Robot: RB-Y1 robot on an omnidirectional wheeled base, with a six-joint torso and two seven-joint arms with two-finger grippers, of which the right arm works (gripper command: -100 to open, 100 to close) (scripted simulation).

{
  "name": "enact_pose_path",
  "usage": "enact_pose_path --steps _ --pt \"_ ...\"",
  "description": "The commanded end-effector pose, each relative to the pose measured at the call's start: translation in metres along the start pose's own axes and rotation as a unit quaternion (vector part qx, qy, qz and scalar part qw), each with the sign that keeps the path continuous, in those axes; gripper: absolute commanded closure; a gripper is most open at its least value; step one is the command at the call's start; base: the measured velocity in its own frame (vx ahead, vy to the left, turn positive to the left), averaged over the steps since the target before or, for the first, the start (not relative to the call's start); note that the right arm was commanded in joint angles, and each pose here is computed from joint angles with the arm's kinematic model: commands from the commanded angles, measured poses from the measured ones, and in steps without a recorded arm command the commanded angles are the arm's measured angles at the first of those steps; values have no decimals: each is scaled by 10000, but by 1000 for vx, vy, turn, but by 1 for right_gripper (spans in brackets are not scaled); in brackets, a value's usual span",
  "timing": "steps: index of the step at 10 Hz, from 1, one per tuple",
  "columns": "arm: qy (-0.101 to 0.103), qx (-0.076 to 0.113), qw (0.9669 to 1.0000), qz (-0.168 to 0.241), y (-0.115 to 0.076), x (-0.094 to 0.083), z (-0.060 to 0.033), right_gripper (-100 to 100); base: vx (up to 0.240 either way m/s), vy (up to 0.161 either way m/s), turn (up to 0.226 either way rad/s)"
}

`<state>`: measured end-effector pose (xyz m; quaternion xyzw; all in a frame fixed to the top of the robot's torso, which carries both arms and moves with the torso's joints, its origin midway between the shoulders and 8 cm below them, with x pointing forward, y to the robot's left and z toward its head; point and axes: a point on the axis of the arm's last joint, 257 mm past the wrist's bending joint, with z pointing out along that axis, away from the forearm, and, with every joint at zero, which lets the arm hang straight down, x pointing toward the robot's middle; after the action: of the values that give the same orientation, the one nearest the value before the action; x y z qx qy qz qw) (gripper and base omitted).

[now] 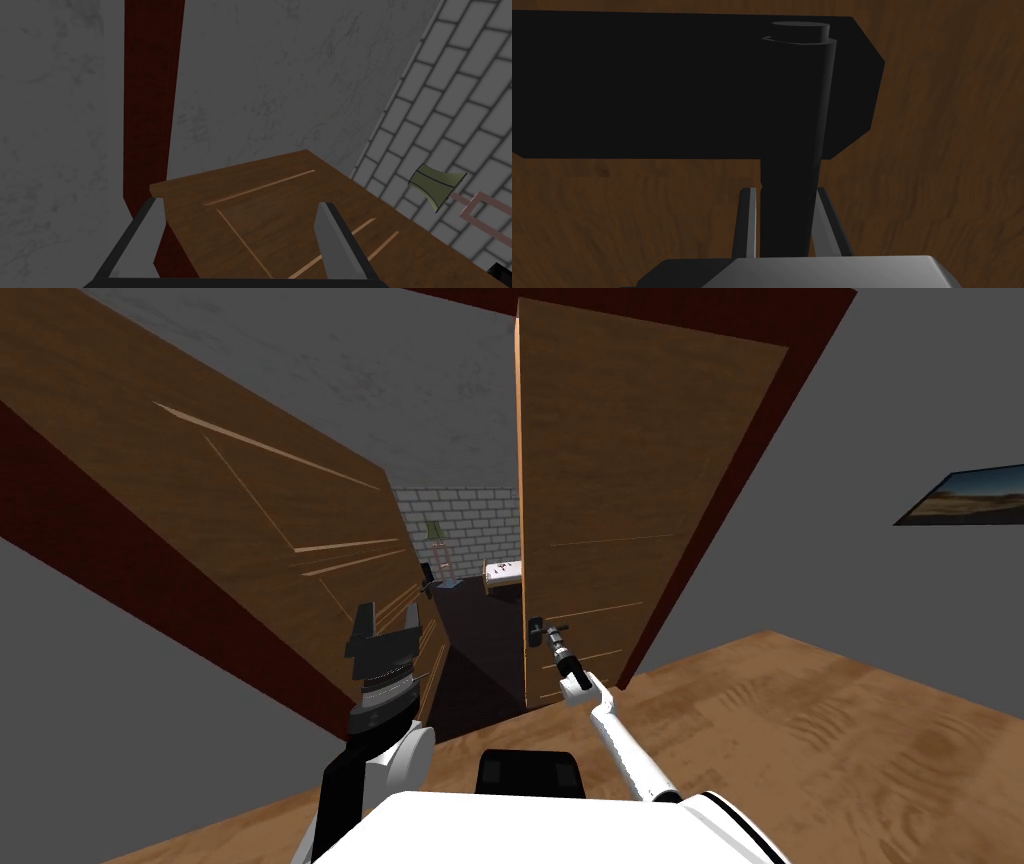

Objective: Push the door open

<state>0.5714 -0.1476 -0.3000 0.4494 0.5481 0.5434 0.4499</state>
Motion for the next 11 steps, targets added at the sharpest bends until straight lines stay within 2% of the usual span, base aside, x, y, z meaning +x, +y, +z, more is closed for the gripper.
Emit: enact_pose_path --steps 1,11 --pt "-128 -99 9999 -49 106 -176 53 100 183 116 -63" --pt "-705 -69 9975 -85 102 -797 10 100 152 112 -66"
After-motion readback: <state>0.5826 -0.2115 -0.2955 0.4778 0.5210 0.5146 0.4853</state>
